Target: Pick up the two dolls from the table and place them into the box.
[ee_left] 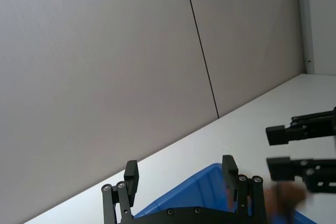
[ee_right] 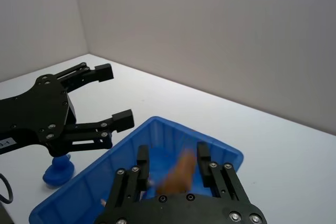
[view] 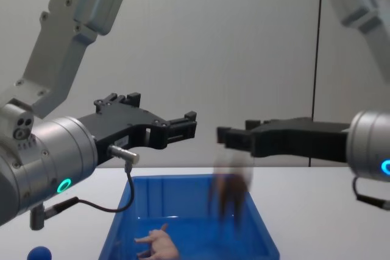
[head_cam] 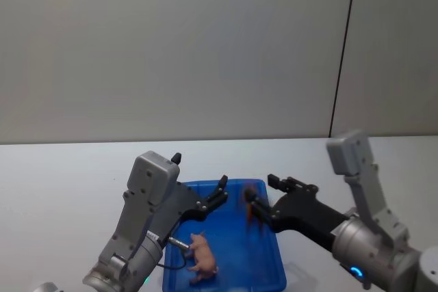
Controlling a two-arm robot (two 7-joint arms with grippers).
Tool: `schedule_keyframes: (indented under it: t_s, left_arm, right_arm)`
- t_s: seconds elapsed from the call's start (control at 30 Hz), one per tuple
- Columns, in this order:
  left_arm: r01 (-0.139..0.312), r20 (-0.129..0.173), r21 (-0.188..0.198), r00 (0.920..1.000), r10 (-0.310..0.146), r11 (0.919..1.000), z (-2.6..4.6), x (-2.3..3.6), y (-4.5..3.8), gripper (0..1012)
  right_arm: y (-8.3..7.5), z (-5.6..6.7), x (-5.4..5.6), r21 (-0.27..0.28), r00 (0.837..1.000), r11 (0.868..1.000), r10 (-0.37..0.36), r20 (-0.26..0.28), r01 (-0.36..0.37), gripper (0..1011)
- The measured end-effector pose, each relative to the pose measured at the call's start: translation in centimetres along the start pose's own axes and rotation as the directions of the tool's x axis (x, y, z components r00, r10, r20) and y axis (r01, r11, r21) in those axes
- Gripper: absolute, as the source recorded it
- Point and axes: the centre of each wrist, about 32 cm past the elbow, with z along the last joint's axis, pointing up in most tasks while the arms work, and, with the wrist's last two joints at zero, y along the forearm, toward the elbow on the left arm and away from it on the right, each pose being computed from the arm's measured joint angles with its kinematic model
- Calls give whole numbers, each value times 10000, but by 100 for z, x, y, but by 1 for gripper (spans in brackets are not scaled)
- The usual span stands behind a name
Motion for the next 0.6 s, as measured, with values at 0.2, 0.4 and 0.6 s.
schedule_keyframes:
  t_s: [0.2,0.4,0.6]
  left_arm:
    - [0,0,0,10000,0,10000,0,0,0,1002]
    - [0,0,0,10000,0,10000,0,0,0,1002]
    - [0,0,0,10000,0,10000,0,0,0,1002]
  right_arm:
    - [119,-31,-22,-345,9995,9990,295,-99,-298,717]
    - [157,-52,-9,-524,9993,9980,360,-71,-364,886]
    - [105,-63,58,-591,9997,9980,236,27,-234,1001]
